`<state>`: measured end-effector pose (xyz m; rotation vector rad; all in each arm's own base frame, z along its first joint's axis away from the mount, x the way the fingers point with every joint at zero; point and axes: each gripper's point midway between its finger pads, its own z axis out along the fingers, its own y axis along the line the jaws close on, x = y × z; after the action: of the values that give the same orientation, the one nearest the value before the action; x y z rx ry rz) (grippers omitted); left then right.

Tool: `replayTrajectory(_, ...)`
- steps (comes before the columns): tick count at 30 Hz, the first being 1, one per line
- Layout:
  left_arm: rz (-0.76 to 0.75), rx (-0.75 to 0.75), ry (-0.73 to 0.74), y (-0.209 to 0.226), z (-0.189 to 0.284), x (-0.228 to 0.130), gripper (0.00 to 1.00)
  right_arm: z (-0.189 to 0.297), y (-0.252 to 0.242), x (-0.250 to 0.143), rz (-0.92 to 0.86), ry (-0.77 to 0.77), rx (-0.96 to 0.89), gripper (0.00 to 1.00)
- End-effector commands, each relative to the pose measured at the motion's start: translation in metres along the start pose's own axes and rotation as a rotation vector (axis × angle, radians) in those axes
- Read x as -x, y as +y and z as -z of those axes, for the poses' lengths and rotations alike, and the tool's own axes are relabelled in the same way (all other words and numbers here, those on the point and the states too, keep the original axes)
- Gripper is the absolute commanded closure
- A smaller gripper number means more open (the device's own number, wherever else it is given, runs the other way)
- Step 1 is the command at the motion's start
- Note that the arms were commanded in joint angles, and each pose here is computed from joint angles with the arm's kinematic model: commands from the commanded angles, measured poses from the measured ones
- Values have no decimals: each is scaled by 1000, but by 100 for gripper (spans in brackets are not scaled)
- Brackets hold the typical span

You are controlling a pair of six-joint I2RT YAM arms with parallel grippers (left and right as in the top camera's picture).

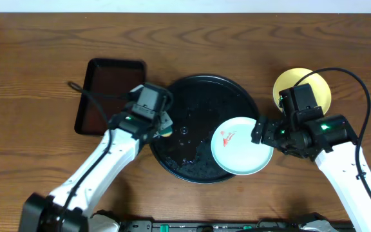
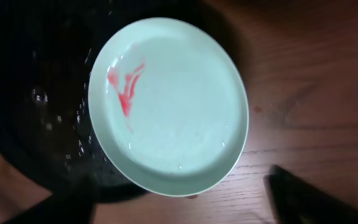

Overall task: Clean dirty plates on tray and stack at the side
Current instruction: 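Move the right gripper to the rim of the remaining green plate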

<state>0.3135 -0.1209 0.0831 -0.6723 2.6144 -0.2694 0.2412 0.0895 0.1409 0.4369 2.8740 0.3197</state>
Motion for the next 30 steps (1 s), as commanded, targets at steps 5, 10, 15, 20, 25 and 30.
replayTrajectory(5,-32,21,25,0,-15,-10,92,-2,0,-1,-31,-2,-11,1)
replayTrajectory(10,-32,19,24,0,-15,-10,92,-2,1,-1,-31,-3,-6,1)
replayTrajectory(15,-32,19,24,0,-15,-10,92,-2,0,-1,-31,-2,-7,1)
replayTrajectory(20,-32,20,24,0,-15,-10,92,-2,-1,-3,-32,5,-12,2)
replayTrajectory(25,-32,20,24,0,-15,-10,92,-4,-3,-5,-43,15,-20,3)
replayTrajectory(30,-32,20,24,0,-15,-10,92,-8,-6,-9,-60,25,-28,5)
